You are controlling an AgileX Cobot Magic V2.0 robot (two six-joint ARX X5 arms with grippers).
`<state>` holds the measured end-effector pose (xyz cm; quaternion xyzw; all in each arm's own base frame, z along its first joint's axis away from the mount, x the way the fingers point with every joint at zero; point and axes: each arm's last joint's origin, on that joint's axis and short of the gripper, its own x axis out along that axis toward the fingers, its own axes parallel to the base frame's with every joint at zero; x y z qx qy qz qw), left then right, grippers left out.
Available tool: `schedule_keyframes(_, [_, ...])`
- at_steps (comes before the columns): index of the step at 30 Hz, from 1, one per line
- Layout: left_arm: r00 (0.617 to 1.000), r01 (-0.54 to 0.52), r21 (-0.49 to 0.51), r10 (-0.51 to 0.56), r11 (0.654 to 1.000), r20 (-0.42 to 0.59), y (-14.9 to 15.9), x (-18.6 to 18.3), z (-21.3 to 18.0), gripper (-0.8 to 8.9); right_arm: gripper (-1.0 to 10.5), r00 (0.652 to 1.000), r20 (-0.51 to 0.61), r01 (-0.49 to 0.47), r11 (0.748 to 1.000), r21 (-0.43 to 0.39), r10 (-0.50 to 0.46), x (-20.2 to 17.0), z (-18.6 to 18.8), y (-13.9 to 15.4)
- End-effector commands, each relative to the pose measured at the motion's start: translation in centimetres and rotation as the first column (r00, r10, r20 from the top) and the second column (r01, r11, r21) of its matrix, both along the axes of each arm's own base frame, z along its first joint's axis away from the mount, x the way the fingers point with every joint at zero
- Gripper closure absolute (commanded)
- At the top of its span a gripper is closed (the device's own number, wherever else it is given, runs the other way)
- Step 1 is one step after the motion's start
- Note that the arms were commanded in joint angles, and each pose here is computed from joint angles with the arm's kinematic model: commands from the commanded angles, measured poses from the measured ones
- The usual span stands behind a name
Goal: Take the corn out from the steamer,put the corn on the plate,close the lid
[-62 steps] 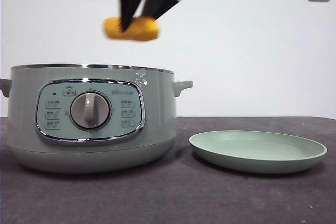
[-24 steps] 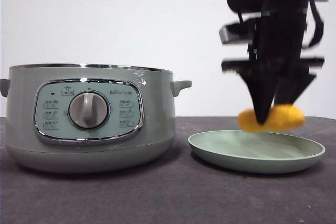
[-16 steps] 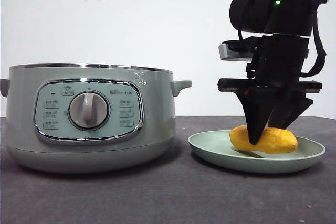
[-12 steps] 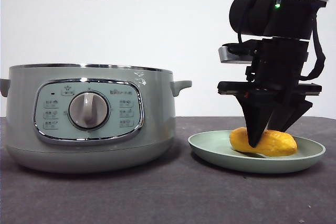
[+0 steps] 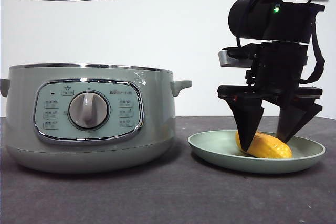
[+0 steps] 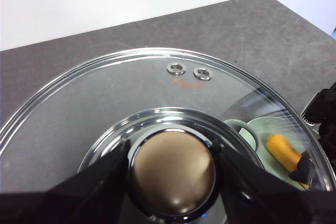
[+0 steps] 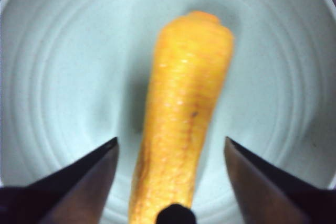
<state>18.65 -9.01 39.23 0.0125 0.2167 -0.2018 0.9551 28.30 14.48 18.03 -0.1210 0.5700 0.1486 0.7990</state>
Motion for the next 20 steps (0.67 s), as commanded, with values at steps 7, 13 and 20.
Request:
schedule_keyframes(7, [1.000, 0.001, 0.000, -0.001, 1.000, 0.010, -0.9, 1.7, -0.3, 8.22, 5.6, 0.994, 0.111, 0.017, 0.997, 0.070, -0.024, -2.1, 4.7, -1.0])
schedule_keyframes(13, [0.998, 0.004, 0.032, -0.002, 0.999, -0.061, -1.9, 3.9, -2.1, 8.22, 5.7, 0.971, 0.236, 0.010, 0.991, 0.133, -0.042, -4.3, 8.8, -2.2])
schedule_keyframes(20, [0.990, 0.013, 0.068, -0.003, 0.998, -0.141, -3.1, 6.3, -4.4, 8.22, 5.7, 0.936, 0.347, -0.007, 0.981, 0.192, -0.062, -6.6, 12.1, -3.4])
